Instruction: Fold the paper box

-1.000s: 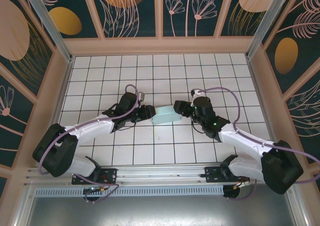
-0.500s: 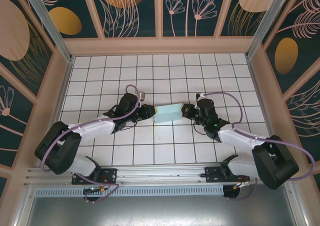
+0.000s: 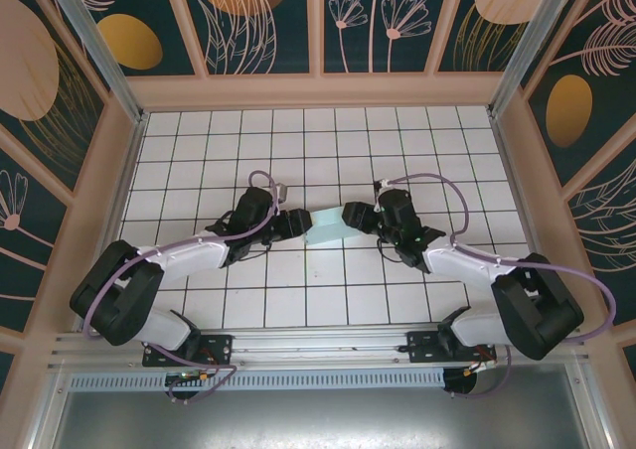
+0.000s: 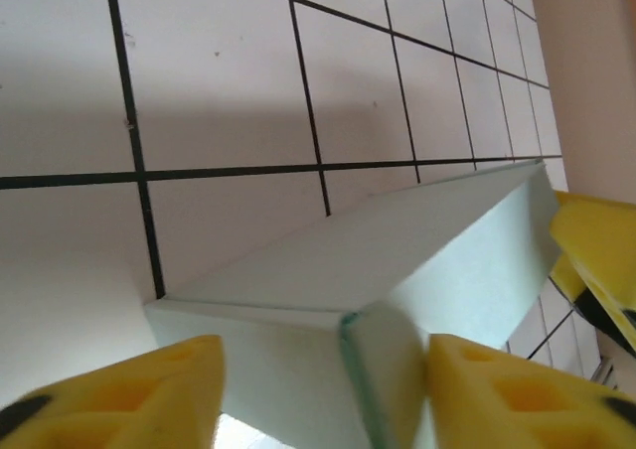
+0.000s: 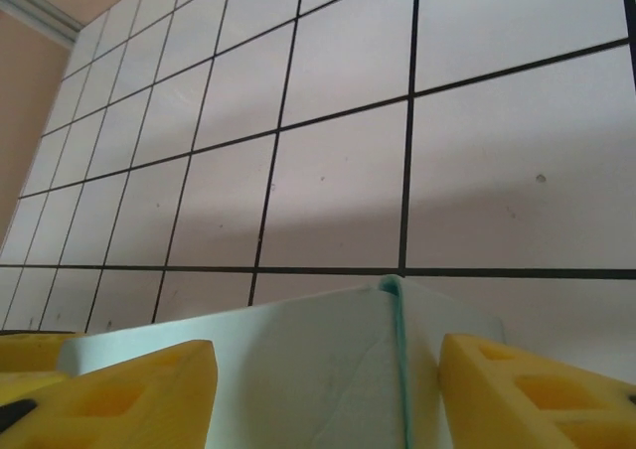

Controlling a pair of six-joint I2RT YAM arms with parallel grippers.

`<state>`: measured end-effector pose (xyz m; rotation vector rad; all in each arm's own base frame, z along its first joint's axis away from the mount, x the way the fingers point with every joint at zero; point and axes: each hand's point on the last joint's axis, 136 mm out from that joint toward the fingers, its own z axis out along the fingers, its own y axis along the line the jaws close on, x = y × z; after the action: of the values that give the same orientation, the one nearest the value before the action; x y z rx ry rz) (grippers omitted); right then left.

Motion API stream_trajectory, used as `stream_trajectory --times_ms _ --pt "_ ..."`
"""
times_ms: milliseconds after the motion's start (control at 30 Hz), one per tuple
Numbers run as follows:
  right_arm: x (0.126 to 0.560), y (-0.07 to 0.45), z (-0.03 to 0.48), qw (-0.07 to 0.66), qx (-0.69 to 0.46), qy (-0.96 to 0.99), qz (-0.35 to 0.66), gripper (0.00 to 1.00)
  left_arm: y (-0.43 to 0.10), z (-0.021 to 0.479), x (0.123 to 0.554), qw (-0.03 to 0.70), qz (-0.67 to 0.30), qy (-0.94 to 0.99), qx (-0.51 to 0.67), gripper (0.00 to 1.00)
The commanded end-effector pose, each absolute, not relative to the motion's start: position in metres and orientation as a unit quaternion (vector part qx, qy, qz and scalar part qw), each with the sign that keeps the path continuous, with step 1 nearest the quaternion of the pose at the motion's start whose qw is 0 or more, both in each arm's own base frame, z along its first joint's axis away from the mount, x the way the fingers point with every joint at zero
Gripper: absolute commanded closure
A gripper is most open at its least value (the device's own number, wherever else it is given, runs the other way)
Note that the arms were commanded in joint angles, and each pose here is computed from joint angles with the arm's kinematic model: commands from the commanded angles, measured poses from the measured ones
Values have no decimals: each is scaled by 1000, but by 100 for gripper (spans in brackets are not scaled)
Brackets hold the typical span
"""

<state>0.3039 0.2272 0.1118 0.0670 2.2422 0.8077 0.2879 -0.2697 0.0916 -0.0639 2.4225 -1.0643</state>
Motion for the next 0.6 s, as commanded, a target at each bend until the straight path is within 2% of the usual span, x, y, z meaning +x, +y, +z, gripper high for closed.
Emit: stream_trajectory --times_ms 0,67,133,300,400,533,567 --pt "285 229 89 327 31 887 325 49 -233 14 232 124 -287 949 -36 30" --pt "286 220 87 329 45 886 325 57 -233 15 231 126 -290 948 -36 24" --pt "286 214 89 335 52 884 324 69 -234 15 231 126 -294 947 -35 26" --pt "290 204 99 351 65 875 326 100 -236 15 232 127 -298 945 -34 69" --pt "290 208 104 352 57 872 335 100 -237 13 232 125 -299 946 -32 88" --pt "290 223 112 349 30 868 352 100 -238 14 232 124 -302 945 -29 97" --pt "290 227 112 348 19 868 352 88 -238 15 233 126 -300 945 -29 96"
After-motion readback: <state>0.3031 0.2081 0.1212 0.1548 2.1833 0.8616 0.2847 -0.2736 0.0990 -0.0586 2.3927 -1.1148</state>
